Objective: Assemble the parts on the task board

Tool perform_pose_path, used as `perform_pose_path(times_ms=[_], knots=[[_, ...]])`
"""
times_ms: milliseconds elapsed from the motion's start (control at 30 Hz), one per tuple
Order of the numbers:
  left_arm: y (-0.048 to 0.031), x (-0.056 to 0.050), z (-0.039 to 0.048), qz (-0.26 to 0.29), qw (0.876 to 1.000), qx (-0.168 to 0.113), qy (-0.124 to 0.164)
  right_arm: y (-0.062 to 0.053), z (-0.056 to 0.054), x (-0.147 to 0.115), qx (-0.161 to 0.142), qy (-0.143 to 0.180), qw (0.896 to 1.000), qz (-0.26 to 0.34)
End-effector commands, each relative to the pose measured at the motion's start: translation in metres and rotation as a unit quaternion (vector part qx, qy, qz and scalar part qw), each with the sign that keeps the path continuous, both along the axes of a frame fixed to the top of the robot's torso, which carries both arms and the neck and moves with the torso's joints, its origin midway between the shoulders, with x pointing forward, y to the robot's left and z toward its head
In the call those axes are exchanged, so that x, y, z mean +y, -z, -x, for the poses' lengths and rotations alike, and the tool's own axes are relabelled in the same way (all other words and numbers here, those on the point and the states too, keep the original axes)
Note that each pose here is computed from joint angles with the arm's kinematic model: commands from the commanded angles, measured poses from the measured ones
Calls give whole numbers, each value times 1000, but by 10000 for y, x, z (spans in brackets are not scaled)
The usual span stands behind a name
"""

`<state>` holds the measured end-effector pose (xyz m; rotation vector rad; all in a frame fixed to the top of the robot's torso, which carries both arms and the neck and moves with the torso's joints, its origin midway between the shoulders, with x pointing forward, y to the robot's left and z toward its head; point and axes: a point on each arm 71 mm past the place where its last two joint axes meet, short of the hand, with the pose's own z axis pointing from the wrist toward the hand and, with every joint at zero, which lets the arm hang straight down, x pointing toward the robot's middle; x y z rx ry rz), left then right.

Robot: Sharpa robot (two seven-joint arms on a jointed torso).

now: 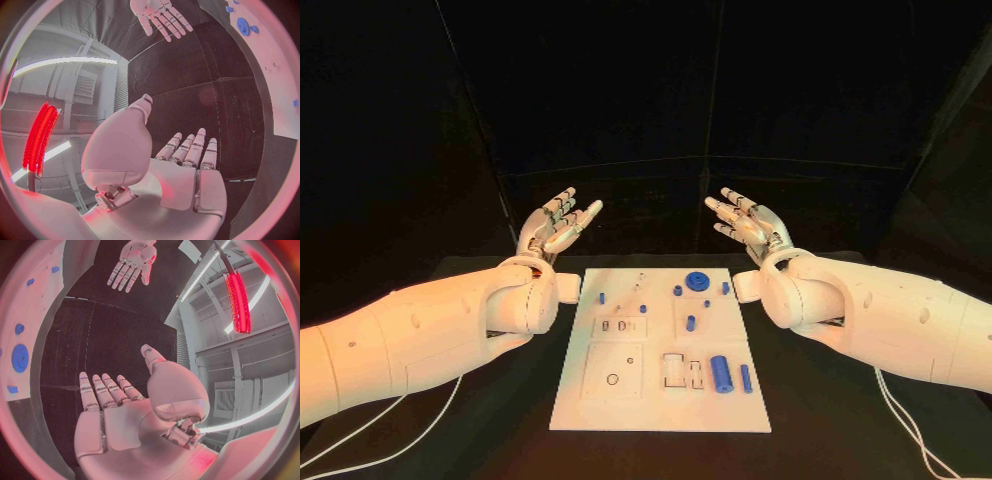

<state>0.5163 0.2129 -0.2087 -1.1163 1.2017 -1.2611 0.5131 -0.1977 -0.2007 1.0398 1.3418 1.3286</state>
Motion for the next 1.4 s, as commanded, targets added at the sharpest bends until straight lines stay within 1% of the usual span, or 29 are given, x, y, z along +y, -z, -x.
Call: perform_pose_path(times_ms=[33, 200, 267, 300, 333, 400, 467, 633, 733, 833, 933, 1000, 1033, 1067, 1100, 1133, 1267, 1333, 1400], knots=[[-33, -34, -2, 26, 999, -18, 26, -10, -20, 105, 9, -93, 995, 25], [-33, -34, -2, 26, 999, -18, 26, -47, -84, 107, 10, -117, 992, 40], [-33, -34, -2, 26, 999, -18, 26, -51, -90, 108, 11, -120, 992, 41], [-99, 73, 26, 28, 999, -19, 29, -70, -153, -7, -60, -123, 979, 152], [-100, 77, 32, 29, 999, -19, 30, -73, -160, -20, -69, -121, 976, 168], [-107, 83, 48, 31, 999, -20, 33, -80, -173, -43, -82, -119, 970, 195], [-119, 89, 75, 35, 998, -23, 39, -113, -199, -70, -97, -115, 962, 228], [-161, 123, 169, 45, 997, -33, 50, -214, -246, -104, -133, -107, 938, 303], [-177, 139, 213, 49, 997, -36, 54, -253, -264, -98, -143, -115, 922, 341], [-180, 143, 255, 56, 996, -27, 63, -296, -285, -87, -149, -126, 909, 368], [-186, 137, 311, 65, 995, -17, 75, -342, -292, -56, -161, -137, 892, 399], [-193, 125, 362, 73, 994, -9, 87, -361, -286, -9, -169, -145, 875, 429], [-195, 122, 369, 74, 993, -8, 88, -361, -285, 0, -170, -146, 872, 435], [-199, 108, 396, 78, 992, -4, 96, -351, -282, 34, -167, -152, 859, 459], [-202, 97, 410, 81, 992, -2, 100, -344, -283, 53, -166, -155, 850, 476], [-203, 90, 419, 82, 991, -1, 103, -339, -284, 64, -166, -155, 844, 485], [-210, 35, 465, 91, 989, 5, 120, -322, -293, 124, -169, -152, 809, 542], [-210, 10, 481, 95, 987, 8, 128, -318, -300, 148, -173, -148, 795, 562], [-209, -7, 492, 97, 986, 10, 133, -314, -309, 160, -175, -146, 786, 575]])
